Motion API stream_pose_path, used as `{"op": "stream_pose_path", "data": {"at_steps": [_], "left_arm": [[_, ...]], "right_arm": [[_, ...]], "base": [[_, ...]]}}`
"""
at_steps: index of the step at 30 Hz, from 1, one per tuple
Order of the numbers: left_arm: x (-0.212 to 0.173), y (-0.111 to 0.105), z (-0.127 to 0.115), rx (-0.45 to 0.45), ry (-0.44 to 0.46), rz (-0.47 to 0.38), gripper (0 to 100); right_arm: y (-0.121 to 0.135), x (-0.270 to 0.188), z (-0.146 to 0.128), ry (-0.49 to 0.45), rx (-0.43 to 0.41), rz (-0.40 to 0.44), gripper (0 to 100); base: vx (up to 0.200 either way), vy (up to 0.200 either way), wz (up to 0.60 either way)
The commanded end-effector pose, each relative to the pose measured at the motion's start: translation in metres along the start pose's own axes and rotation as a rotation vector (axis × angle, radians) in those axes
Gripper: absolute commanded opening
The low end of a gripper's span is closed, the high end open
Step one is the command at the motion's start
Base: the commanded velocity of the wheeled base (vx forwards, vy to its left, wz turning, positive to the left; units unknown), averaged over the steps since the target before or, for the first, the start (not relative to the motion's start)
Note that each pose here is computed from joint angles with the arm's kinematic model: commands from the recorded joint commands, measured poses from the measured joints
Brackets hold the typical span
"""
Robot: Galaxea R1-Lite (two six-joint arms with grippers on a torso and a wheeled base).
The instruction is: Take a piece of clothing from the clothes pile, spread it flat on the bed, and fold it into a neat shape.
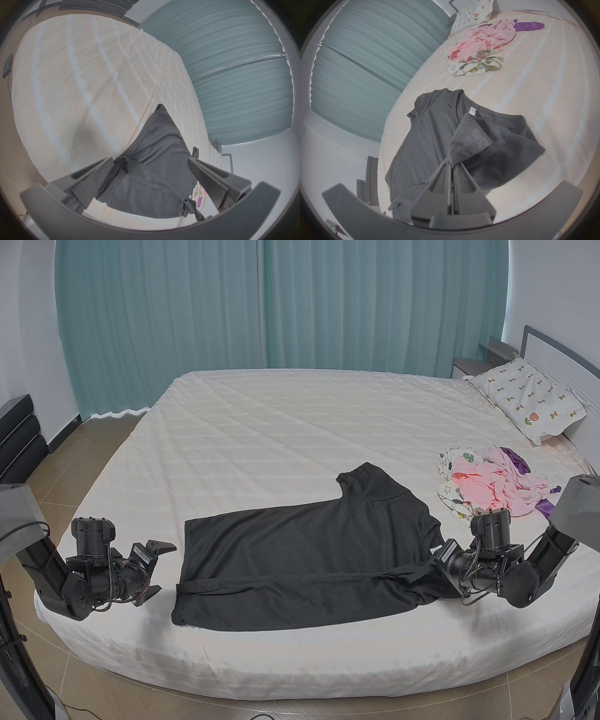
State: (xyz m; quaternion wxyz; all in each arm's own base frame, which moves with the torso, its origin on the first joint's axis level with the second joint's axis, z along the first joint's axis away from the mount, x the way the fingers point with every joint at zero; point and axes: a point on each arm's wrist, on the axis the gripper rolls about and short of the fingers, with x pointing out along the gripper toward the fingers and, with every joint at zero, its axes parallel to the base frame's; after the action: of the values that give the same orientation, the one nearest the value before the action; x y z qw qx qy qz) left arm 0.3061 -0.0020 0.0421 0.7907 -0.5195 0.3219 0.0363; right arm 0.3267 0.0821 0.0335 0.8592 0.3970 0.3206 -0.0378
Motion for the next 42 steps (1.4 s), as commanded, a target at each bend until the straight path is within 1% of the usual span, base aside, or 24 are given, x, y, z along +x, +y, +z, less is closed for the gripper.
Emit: {"op": "stream_pose_path", "data": {"at_steps": [1, 3, 14, 15, 16, 21, 25, 31, 35, 37, 40, 42], "left_arm": [[0.0, 0.001, -0.001, -0.002, 0.004, 0.004, 100], [0.0, 0.002, -0.001, -0.002, 0.004, 0.006, 100], [0.003, 0.005, -0.002, -0.003, 0.009, 0.018, 100], [0.003, 0.005, -0.002, -0.003, 0.01, 0.019, 100], [0.003, 0.005, -0.002, -0.003, 0.01, 0.019, 100], [0.004, 0.006, -0.002, -0.004, 0.011, 0.022, 100], [0.005, 0.006, -0.002, -0.003, 0.012, 0.023, 100], [0.005, 0.005, -0.004, 0.006, 0.017, 0.019, 100], [0.006, 0.002, -0.006, 0.015, 0.019, 0.011, 100], [0.01, -0.002, -0.011, 0.03, 0.033, 0.006, 100], [0.013, -0.002, -0.015, 0.036, 0.046, 0.006, 100], [0.017, -0.005, -0.016, 0.042, 0.05, 0.002, 100]], "right_arm": [[-0.002, -0.011, -0.005, -0.001, -0.022, -0.019, 0], [-0.007, -0.016, -0.013, 0.008, -0.04, -0.041, 0], [-0.02, -0.026, -0.031, 0.036, -0.065, -0.046, 0], [-0.024, -0.03, -0.036, 0.052, -0.079, -0.061, 0], [-0.025, -0.031, -0.039, 0.06, -0.084, -0.063, 100], [-0.028, -0.031, -0.042, 0.07, -0.087, -0.076, 100], [-0.026, -0.034, -0.038, 0.057, -0.083, -0.065, 100], [-0.017, -0.039, -0.015, -0.016, -0.066, -0.018, 100], [-0.015, -0.041, -0.005, -0.051, -0.09, -0.007, 100], [-0.017, -0.044, 0.004, -0.074, -0.116, -0.006, 100], [-0.02, -0.039, 0.009, -0.074, -0.141, -0.01, 100], [-0.022, -0.027, 0.013, -0.064, -0.149, -0.009, 100]], "base": [[0.0, 0.0, 0.0], [0.0, 0.0, 0.0], [0.0, 0.0, 0.0], [0.0, 0.0, 0.0], [0.0, 0.0, 0.0], [0.0, 0.0, 0.0], [0.0, 0.0, 0.0], [0.0, 0.0, 0.0], [0.0, 0.0, 0.0], [0.0, 0.0, 0.0], [0.0, 0.0, 0.0], [0.0, 0.0, 0.0]]}}
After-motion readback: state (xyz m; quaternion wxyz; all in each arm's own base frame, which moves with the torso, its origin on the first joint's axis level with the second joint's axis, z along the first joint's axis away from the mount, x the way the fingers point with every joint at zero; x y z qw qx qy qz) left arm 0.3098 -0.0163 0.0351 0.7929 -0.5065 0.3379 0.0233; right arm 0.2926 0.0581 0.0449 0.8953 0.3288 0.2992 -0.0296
